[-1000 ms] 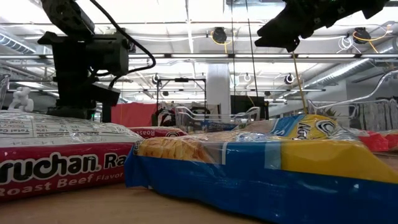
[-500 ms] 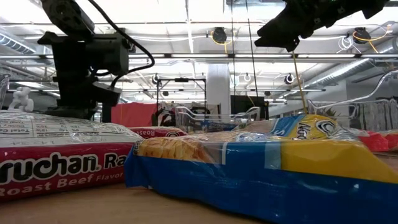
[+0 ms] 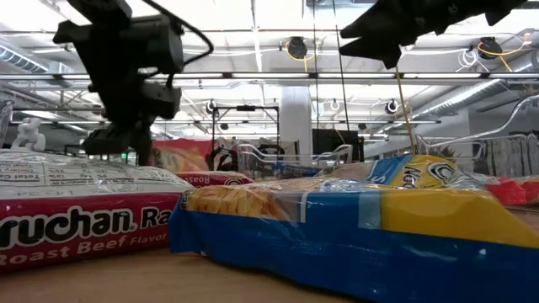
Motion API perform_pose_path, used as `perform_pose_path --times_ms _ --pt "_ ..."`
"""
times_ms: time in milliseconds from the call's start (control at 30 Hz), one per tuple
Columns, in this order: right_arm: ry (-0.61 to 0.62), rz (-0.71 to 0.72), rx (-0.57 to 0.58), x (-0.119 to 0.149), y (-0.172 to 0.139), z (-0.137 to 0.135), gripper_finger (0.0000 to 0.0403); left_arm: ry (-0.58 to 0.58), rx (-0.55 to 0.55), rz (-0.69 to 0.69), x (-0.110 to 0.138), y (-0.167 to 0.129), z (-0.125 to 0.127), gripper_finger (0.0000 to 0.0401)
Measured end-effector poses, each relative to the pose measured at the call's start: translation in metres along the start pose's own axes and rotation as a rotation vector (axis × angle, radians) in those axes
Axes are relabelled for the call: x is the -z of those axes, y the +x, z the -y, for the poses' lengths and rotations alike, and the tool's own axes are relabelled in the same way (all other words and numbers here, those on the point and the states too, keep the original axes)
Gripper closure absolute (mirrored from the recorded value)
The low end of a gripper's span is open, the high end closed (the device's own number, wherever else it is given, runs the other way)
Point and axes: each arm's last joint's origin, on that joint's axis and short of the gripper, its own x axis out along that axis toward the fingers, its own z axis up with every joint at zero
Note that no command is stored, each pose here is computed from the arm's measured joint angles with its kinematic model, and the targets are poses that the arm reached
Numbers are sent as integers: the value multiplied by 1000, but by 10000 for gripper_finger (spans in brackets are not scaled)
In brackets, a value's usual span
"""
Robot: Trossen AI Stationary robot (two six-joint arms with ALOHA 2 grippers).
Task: Sort Maruchan noodles
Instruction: Put the left orange noodle pack into the right transparent bin
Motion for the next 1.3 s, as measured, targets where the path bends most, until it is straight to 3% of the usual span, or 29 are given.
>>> perform_pose_path --times_ms 100,267,367,667,833,1067,1300 --pt "52 24 2 -2 4 0 202 24 -85 37 -7 -9 -1 397" --pt "31 29 -4 1 15 -2 202 92 -211 82 -15 -24 -2 397" --pt "44 18 -1 6 24 -3 202 161 -232 131 -21 -32 2 397" --pt "32 -217 33 -12 53 -20 202 523 -299 285 -38 -53 19 395" --pt "-21 -235 0 -21 68 -35 202 723 -381 362 -48 -66 24 390" --pt "-33 -232 24 -26 80 -42 190 774 -480 459 -60 -81 27 387" --pt "-65 -244 91 -20 101 -45 121 805 -518 491 -64 -88 28 386"
